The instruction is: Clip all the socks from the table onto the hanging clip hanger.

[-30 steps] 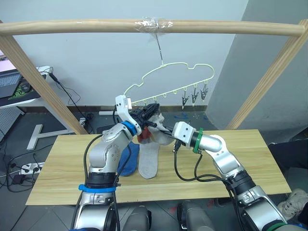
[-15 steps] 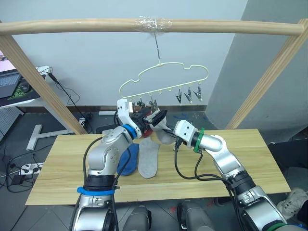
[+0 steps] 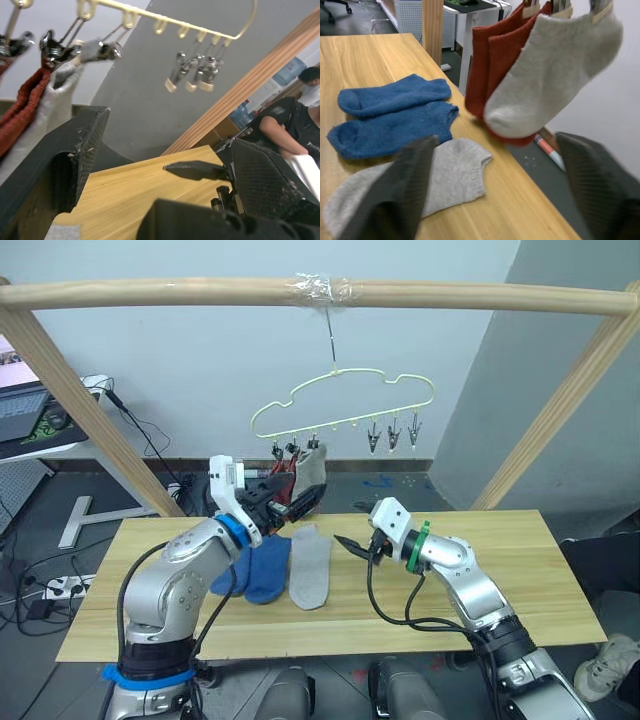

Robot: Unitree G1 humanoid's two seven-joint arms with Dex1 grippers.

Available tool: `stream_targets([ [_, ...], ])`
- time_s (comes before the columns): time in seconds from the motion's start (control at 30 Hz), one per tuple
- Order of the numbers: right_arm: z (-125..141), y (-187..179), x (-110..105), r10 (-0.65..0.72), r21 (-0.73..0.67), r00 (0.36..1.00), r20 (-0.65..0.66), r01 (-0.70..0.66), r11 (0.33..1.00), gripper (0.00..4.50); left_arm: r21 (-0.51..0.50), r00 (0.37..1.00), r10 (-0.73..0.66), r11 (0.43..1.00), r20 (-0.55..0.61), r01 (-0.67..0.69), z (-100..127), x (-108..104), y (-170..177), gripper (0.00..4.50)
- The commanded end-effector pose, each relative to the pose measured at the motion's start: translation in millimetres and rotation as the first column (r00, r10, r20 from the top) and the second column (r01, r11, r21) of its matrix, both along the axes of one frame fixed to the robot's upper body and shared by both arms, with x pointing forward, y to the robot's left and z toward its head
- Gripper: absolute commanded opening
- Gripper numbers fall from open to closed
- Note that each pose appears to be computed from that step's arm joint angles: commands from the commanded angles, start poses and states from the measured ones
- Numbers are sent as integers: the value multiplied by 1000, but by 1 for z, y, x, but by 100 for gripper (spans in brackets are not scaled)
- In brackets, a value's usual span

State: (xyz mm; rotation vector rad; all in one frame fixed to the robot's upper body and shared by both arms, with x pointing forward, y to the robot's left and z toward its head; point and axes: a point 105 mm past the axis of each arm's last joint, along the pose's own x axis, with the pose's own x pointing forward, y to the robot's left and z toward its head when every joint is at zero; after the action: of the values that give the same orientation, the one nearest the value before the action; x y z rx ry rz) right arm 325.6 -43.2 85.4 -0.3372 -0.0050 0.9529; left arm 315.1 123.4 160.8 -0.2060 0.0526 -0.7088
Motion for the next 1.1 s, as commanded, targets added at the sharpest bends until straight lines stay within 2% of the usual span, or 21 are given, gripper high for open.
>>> stream_targets([
  [0.03, 21, -7, 2, -89, 95, 996, 3, 88, 992, 448, 21, 998, -19, 1000, 64, 18, 12, -8, -3, 450],
  [0.17, 32, -23, 14, -276, 142, 961, 5, 273, 952, 448, 32, 998, -8, 999, 65, 6, 10, -10, 0, 450],
  [0.27, 53, -39, 22, -419, 197, 906, 57, 402, 894, 448, 68, 994, 17, 997, 107, -25, 13, -9, 6, 450],
  [0.37, 68, -42, 23, -461, 274, 886, 47, 432, 859, 385, 137, 984, 6, 990, 178, -31, 14, -11, 7, 450],
  [0.43, 74, -41, 24, -471, 280, 880, 54, 440, 854, 316, 156, 981, -24, 988, 194, -7, 14, -13, 5, 450],
  [0.5, 76, -37, 26, -472, 261, 879, 69, 441, 859, 243, 158, 968, 3, 986, 249, -44, 21, -8, 7, 450],
  [0.67, 80, -35, 31, -490, 273, 868, 75, 455, 847, 243, 139, 956, 39, 987, 290, -82, 27, -1, 6, 450],
  [0.73, 83, -33, 33, -492, 291, 868, 71, 454, 842, 205, 136, 957, 37, 988, 287, -79, 26, -1, 5, 450],
  [0.8, 85, -29, 35, -493, 298, 867, 68, 454, 839, 149, 136, 957, 37, 988, 287, -79, 26, -1, 5, 450],
  [1.1, 92, -19, 45, -504, 342, 863, 25, 467, 816, 149, 145, 946, 36, 986, 322, -87, 32, -1, 4, 450],
])
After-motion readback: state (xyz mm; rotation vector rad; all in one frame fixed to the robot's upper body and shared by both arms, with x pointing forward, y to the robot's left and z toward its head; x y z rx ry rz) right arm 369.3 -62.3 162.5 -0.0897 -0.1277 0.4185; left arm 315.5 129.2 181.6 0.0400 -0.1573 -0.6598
